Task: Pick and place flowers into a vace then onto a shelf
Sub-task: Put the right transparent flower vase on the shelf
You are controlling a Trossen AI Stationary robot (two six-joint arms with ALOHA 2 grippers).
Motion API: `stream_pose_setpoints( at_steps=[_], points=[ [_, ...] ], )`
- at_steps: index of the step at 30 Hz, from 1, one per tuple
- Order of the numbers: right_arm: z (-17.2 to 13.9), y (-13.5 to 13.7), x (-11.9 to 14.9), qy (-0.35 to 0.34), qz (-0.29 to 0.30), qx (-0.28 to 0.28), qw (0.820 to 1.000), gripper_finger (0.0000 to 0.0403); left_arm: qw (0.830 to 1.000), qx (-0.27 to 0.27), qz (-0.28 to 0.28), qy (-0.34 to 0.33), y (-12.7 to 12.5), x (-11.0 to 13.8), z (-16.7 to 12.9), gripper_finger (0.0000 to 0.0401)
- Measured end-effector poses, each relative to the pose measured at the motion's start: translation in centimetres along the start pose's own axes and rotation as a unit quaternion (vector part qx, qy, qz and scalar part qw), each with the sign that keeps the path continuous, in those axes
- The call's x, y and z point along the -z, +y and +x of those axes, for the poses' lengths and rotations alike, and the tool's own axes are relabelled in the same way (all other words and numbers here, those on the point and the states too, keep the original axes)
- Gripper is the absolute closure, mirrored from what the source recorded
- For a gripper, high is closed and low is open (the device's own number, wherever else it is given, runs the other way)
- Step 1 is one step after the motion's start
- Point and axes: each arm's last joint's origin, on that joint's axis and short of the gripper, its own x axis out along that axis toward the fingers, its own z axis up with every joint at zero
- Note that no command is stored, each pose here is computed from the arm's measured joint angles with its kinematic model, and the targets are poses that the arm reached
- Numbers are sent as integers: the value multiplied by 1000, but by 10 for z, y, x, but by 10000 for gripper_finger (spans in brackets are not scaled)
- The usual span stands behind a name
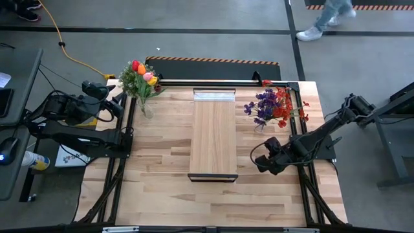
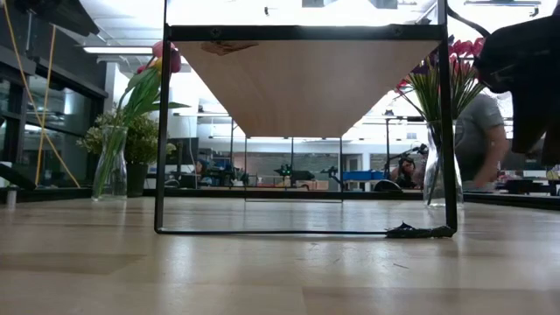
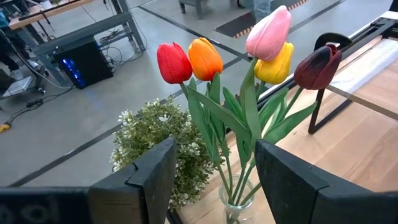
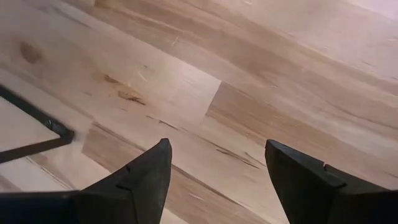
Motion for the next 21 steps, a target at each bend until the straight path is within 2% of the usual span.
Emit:
stream_pose_setpoints(
  at_steps=[9,14,21],
  points=[
    [-2,0,8,10,-44,-9,999,155,1000,0,-2,0,0,0,0,153],
    [-3,1,12,5,-41,-17,999,153,1000,0,-2,0,0,0,0,153],
    [-2,11,8,-48,-50,-64,996,105,1000,5,1,2,0,0,0,153]
  ],
)
